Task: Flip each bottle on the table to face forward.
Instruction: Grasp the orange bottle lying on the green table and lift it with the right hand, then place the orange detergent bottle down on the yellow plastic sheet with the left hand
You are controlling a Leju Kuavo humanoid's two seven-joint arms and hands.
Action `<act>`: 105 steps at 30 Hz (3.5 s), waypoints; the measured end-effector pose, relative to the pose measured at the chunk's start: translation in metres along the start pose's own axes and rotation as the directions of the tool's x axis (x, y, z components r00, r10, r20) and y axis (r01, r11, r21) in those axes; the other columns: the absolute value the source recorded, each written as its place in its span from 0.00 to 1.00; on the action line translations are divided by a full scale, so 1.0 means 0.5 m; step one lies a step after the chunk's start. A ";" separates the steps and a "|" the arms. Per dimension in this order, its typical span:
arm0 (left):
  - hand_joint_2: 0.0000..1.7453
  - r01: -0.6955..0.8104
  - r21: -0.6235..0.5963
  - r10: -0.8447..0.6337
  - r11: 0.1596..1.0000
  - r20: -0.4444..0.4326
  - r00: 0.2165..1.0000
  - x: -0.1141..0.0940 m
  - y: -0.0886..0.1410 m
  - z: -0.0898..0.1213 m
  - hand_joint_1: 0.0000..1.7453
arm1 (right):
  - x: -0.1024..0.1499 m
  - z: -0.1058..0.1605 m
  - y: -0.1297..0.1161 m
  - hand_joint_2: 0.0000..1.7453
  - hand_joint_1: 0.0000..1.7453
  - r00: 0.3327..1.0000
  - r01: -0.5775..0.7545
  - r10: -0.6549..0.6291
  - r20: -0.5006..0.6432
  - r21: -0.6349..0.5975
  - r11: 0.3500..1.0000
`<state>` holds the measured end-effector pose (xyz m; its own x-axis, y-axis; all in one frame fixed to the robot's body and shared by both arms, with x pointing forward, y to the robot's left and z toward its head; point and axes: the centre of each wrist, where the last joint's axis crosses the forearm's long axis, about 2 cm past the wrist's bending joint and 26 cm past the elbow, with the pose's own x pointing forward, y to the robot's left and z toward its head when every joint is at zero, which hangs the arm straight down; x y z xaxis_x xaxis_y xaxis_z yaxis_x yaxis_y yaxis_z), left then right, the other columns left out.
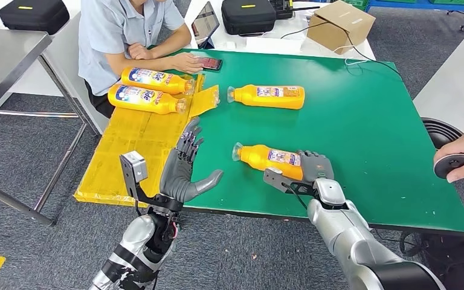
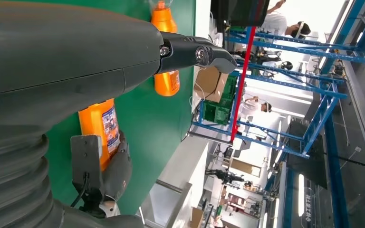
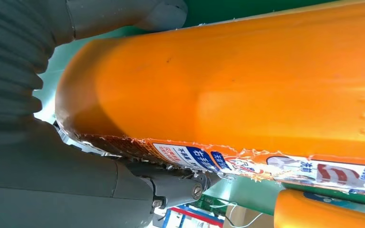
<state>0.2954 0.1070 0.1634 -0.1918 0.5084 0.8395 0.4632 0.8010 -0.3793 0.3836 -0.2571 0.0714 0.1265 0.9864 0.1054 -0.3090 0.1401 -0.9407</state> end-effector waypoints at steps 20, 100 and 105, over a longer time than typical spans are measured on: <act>1.00 0.161 0.167 -0.169 0.973 0.038 0.985 -0.010 0.016 0.025 0.00 | 0.031 0.042 0.071 1.00 1.00 0.771 0.578 -0.513 0.378 -0.074 0.813; 1.00 -0.128 -0.057 0.122 0.990 -0.094 0.988 -0.035 -0.018 0.082 0.00 | 0.292 0.265 0.121 1.00 1.00 0.254 0.790 -0.604 0.756 0.198 0.580; 1.00 -0.160 -0.065 0.153 0.985 -0.100 0.983 -0.036 -0.017 0.075 0.00 | 0.300 0.266 0.117 1.00 1.00 0.224 0.792 -0.600 0.768 0.215 0.572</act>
<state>0.2622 0.1028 0.1370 -0.0312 0.5909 0.8062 0.5429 0.6872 -0.4827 0.2594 -0.0892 0.0751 -0.5104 0.2033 0.8356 -0.2795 0.8797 -0.3847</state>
